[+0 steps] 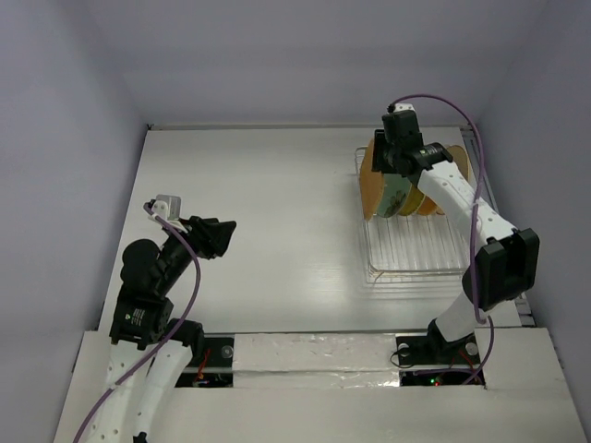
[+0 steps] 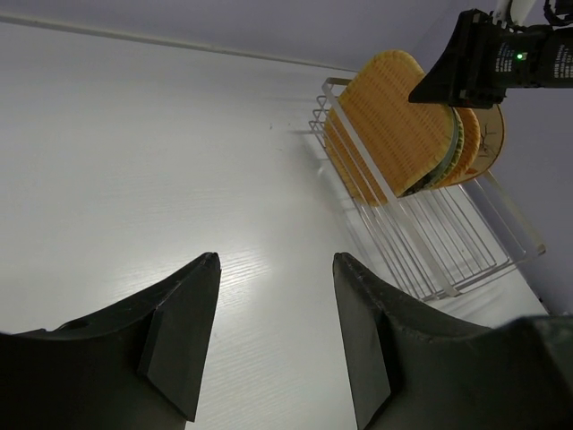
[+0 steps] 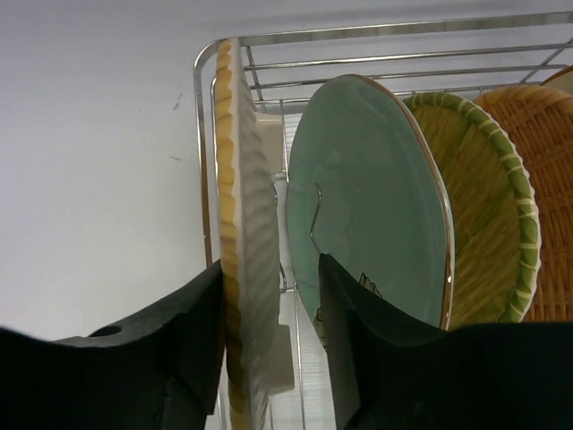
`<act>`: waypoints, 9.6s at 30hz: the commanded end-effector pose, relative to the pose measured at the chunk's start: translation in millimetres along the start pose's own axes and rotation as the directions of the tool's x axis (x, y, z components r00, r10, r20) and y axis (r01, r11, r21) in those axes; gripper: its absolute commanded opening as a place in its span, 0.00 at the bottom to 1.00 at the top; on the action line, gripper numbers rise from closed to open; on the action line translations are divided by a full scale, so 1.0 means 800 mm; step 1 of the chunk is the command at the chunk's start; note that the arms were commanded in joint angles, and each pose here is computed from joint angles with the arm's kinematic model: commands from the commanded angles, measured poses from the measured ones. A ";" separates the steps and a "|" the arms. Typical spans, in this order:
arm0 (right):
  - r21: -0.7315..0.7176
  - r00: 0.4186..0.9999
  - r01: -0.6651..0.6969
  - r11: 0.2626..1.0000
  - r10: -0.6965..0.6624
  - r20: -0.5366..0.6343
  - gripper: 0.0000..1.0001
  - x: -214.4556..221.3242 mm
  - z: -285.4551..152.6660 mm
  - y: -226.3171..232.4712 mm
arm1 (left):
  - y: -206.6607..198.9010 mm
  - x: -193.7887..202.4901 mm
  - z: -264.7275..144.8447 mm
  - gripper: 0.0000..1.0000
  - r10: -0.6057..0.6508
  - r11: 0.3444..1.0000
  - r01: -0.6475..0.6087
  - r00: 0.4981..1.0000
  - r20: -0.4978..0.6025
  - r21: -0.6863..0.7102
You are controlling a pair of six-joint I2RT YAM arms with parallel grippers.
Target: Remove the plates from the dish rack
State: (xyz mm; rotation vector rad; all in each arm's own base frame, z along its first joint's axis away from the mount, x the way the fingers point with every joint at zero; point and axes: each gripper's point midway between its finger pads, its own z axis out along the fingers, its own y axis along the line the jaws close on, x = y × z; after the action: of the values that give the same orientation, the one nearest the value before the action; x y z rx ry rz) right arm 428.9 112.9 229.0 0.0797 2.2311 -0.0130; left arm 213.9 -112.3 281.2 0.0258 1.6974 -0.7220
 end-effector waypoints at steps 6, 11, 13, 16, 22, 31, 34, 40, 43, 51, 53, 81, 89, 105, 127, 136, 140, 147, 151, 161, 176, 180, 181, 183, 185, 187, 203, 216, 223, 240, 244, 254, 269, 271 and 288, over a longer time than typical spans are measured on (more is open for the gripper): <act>0.054 0.997 0.016 0.998 -0.020 0.072 0.18 -0.038 -0.006 -0.001 | -0.009 -0.013 0.000 0.51 0.013 0.999 -0.014 0.999 0.052 0.031; 0.071 0.994 0.051 0.996 -0.058 0.093 0.01 -0.048 -0.020 0.007 | -0.010 -0.014 -0.001 0.51 0.015 0.999 -0.017 0.998 0.056 0.030; 0.091 0.990 0.060 0.994 -0.070 0.118 0.00 -0.062 -0.034 0.004 | -0.008 -0.016 -0.002 0.51 0.015 1.000 -0.016 0.998 0.062 0.020; 0.117 0.985 0.074 0.990 -0.091 0.146 0.00 -0.075 -0.053 0.002 | -0.006 -0.017 -0.002 0.52 0.010 1.000 -0.011 0.998 0.066 0.009; 0.127 0.962 0.027 0.992 -0.060 0.265 0.00 -0.121 -0.120 -0.012 | -0.004 -0.017 -0.003 0.52 0.010 1.000 -0.010 0.998 0.068 0.001; -0.070 0.915 -0.028 0.997 0.054 0.401 0.00 -0.148 -0.210 0.022 | -0.001 -0.020 -0.005 0.51 0.004 1.000 -0.003 0.997 0.081 -0.018; -0.248 0.909 -0.013 0.969 0.114 0.400 0.00 -0.139 -0.207 0.089 | -0.001 -0.021 -0.006 0.52 0.003 1.000 -0.001 0.996 0.084 -0.021; -0.580 0.908 -0.069 0.812 0.292 0.300 0.00 -0.127 -0.181 0.234 | 0.002 -0.024 -0.009 0.52 0.002 0.999 0.002 0.995 0.099 -0.038; -0.621 0.906 -0.132 0.773 0.348 0.240 0.00 -0.112 -0.141 0.286 | 0.002 -0.023 -0.008 0.52 0.003 0.999 0.001 0.995 0.097 -0.037; -0.676 0.903 -0.295 0.675 0.428 0.033 0.00 -0.053 -0.041 0.377 | 0.002 -0.022 -0.007 0.52 0.007 0.999 -0.004 0.996 0.091 -0.033; -0.678 0.900 -0.328 0.658 0.435 -0.014 0.00 -0.031 -0.022 0.394 | 0.001 -0.023 -0.007 0.52 0.007 1.000 -0.004 0.996 0.092 -0.031; -0.592 0.914 -0.399 0.700 0.358 -0.192 0.99 0.070 0.033 0.464 | -0.001 -0.022 -0.008 0.52 0.008 1.000 -0.006 0.996 0.091 -0.022; -0.468 0.948 -0.206 0.859 0.294 0.122 0.22 -0.030 -0.023 0.297 | -0.001 -0.022 -0.008 0.51 0.007 1.000 -0.005 0.996 0.090 -0.024; 0.123 0.957 -0.188 0.974 0.154 0.245 0.41 0.007 -0.071 -0.076 | 0.007 -0.024 -0.006 0.15 0.006 0.999 -0.001 0.996 0.091 -0.054; 0.344 0.986 -0.097 0.934 0.044 0.158 0.02 -0.012 -0.012 -0.116 | 0.004 -0.024 -0.007 0.37 0.010 0.999 -0.005 0.995 0.095 -0.044; 0.322 0.966 -0.102 0.941 0.017 0.258 0.00 -0.077 -0.076 -0.122 | 0.003 -0.025 -0.008 0.39 0.011 0.999 -0.007 0.995 0.099 -0.039; 0.278 0.945 -0.130 0.952 0.034 0.325 0.00 -0.105 -0.119 -0.123 | 0.002 -0.025 -0.008 0.39 0.010 0.999 -0.006 0.995 0.099 -0.036; 0.036 0.922 -0.096 0.995 0.075 0.380 0.00 -0.112 -0.178 -0.056 | 0.001 -0.026 -0.010 0.40 0.010 0.999 -0.006 0.994 0.105 -0.034; -0.157 0.942 0.030 0.987 0.025 0.334 0.00 -0.069 -0.190 0.039 | 0.002 -0.026 -0.010 0.41 0.009 0.999 -0.006 0.994 0.105 -0.037; -0.685 0.984 0.178 0.707 -0.140 0.110 0.00 0.089 -0.198 0.231 | 0.003 -0.026 -0.009 0.41 0.009 0.999 -0.005 0.995 0.104 -0.039; -0.563 0.984 0.068 0.824 -0.149 -0.099 0.00 0.217 -0.077 0.237 | 0.006 -0.031 -0.008 0.51 -0.019 0.998 0.026 0.993 0.112 -0.063; -0.378 0.986 0.062 0.924 -0.115 -0.119 0.00 0.239 -0.037 0.199 | -0.019 -0.065 -0.015 0.71 -0.126 0.992 0.129 0.975 0.181 -0.007; -0.350 0.987 0.055 0.935 -0.103 -0.120 0.00 0.244 -0.030 0.194 | -0.027 -0.073 -0.017 0.77 -0.159 0.987 0.158 0.969 0.191 0.018; -0.278 0.988 0.053 0.959 -0.091 -0.127 0.01 0.259 -0.011 0.180 | -0.046 -0.097 -0.025 0.82 -0.263 0.964 0.249 0.934 0.242 0.088; -0.240 0.987 0.056 0.969 -0.090 -0.133 0.07 0.272 0.002 0.174 | -0.061 -0.119 -0.034 0.98 -0.310 0.949 0.276 0.904 0.294 0.152; -0.208 0.981 0.067 0.976 -0.103 -0.167 0.15 0.294 0.019 0.170 | -0.068 -0.131 -0.040 0.99 -0.378 0.924 0.331 0.870 0.317 0.192; -0.189 0.930 -0.001 0.982 -0.069 -0.360 0.40 0.397 0.020 0.140 | -0.070 -0.145 -0.017 0.99 -0.523 0.848 0.439 0.787 0.329 0.298; -0.159 0.917 -0.144 0.977 0.071 -0.393 0.50 0.427 -0.027 0.131 | -0.071 -0.133 -0.006 0.99 -0.532 0.839 0.444 0.791 0.302 0.316; -0.202 0.971 -0.115 0.973 0.067 -0.230 0.57 0.336 -0.077 0.150 | -0.067 -0.133 -0.019 0.99 -0.456 0.886 0.383 0.822 0.340 0.263; -0.246 0.992 -0.111 0.963 0.121 0.026 0.26 0.201 -0.124 0.161 | 0.017 -0.042 -0.033 0.48 -0.048 0.985 0.077 0.982 0.184 -0.153; -0.103 0.959 -0.199 0.975 0.215 0.186 0.00 0.116 -0.141 0.070 | 0.005 -0.046 -0.030 0.01 -0.030 0.993 0.050 0.984 0.174 -0.107; 0.073 0.873 -0.366 0.928 0.315 0.373 0.67 0.004 -0.125 -0.122 | 0.014 -0.027 -0.012 0.25 -0.027 0.993 0.040 0.993 0.114 -0.113; 0.132 0.940 -0.315 0.940 0.290 0.179 0.52 0.013 0.008 -0.142 | 0.008 -0.030 -0.020 0.39 -0.031 0.995 0.044 0.990 0.138 -0.091; 0.111 0.943 -0.310 0.944 0.290 0.163 0.50 0.014 0.013 -0.136 | 0.008 -0.031 -0.021 0.39 -0.032 0.995 0.046 0.989 0.143 -0.094; 0.237 0.968 -0.224 0.945 0.187 0.169 0.11 -0.009 -0.014 -0.166 | 0.008 -0.034 -0.023 0.39 -0.033 0.994 0.048 0.988 0.152 -0.101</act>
State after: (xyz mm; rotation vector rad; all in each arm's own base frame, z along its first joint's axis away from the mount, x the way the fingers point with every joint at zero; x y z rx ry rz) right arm 408.1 -5.6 196.5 0.3942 2.1668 -0.1391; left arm 206.8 -88.7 293.7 -0.1398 1.6365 -0.6438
